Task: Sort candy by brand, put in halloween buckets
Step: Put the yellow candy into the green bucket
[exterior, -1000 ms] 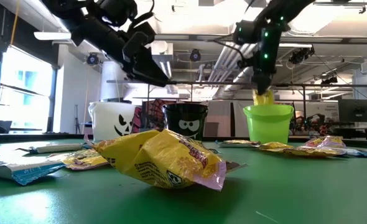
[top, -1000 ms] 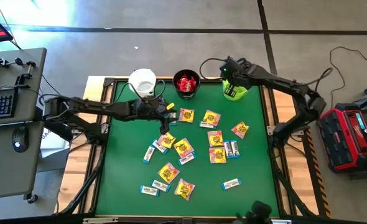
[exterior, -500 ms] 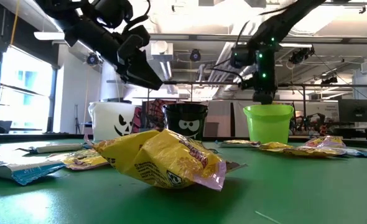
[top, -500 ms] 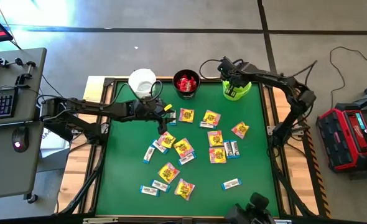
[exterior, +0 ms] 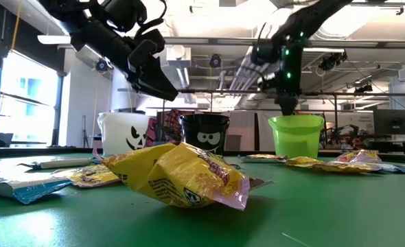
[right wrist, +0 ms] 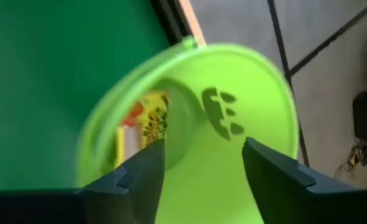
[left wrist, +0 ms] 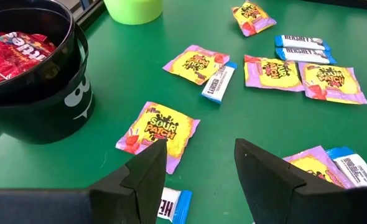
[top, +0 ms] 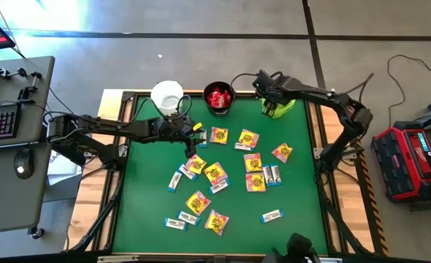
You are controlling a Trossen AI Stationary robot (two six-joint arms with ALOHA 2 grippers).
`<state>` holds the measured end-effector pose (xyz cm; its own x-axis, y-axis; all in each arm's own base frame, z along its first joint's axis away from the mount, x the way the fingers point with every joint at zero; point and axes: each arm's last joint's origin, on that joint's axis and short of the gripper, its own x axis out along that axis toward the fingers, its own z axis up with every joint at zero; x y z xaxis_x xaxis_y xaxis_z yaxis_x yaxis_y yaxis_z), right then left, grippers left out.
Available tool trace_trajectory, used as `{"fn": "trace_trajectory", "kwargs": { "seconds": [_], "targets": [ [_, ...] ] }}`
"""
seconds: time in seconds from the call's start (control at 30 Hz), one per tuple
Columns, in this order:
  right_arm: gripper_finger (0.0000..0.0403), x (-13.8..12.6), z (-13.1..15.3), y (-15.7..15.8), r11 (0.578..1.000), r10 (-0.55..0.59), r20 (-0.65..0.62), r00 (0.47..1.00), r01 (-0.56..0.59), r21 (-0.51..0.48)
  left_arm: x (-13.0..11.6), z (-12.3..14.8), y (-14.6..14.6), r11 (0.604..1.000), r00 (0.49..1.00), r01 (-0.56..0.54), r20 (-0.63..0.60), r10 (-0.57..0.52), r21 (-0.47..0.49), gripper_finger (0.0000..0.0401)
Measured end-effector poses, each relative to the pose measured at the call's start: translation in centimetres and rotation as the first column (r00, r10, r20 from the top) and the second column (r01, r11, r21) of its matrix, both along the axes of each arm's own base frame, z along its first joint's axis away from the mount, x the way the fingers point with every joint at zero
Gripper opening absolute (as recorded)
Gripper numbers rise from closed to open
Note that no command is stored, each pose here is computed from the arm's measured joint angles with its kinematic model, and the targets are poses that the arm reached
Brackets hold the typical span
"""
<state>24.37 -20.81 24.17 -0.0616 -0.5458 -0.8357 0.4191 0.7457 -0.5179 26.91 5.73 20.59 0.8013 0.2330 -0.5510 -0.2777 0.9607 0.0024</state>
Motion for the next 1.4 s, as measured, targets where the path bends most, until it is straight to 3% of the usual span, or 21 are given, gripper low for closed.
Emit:
{"fn": "trace_trajectory", "kwargs": {
  "seconds": [0.13,0.3,0.53,0.7,0.8,0.97,1.13,1.4],
  "targets": [
    [0.0219,-0.4,2.6,1.5,0.999,0.023,0.162,0.987,-0.027,0.022,0.0,0.0,0.0,1.000,1.000,0.001,0.000,-0.001,0.002,0.0182],
    [0.0220,-1.2,5.4,3.9,0.980,0.069,0.398,0.915,-0.137,0.144,0.0,0.0,0.0,1.000,1.000,0.007,-0.003,-0.007,0.010,0.0182],
    [0.0220,-0.3,6.2,8.1,0.927,0.139,0.457,0.879,-0.278,0.252,0.0,0.0,0.0,1.000,1.000,0.019,-0.004,-0.019,0.010,0.0182],
    [0.0220,0.3,2.8,10.0,0.897,0.124,0.481,0.868,-0.306,0.319,0.0,0.0,0.0,1.000,1.000,0.019,-0.004,-0.019,0.010,0.0182],
    [0.0220,0.3,0.0,10.8,0.883,0.094,0.547,0.832,-0.324,0.341,0.0,0.0,0.0,1.000,1.000,0.019,-0.004,-0.019,0.010,0.0182],
    [0.0220,0.3,-4.4,12.5,0.901,0.119,0.603,0.789,-0.340,0.268,0.0,0.0,0.0,1.000,1.000,0.019,-0.004,-0.019,0.010,0.0182],
    [0.0220,0.0,-6.9,13.7,0.940,0.116,0.648,0.753,-0.294,0.173,0.0,0.0,0.0,1.000,1.000,0.019,-0.004,-0.019,0.010,0.0182],
    [0.0220,-1.1,-9.1,13.5,0.958,0.046,0.656,0.753,-0.220,0.186,0.0,0.0,0.0,1.000,1.000,0.020,-0.004,-0.020,0.009,0.0182]
  ]
}}
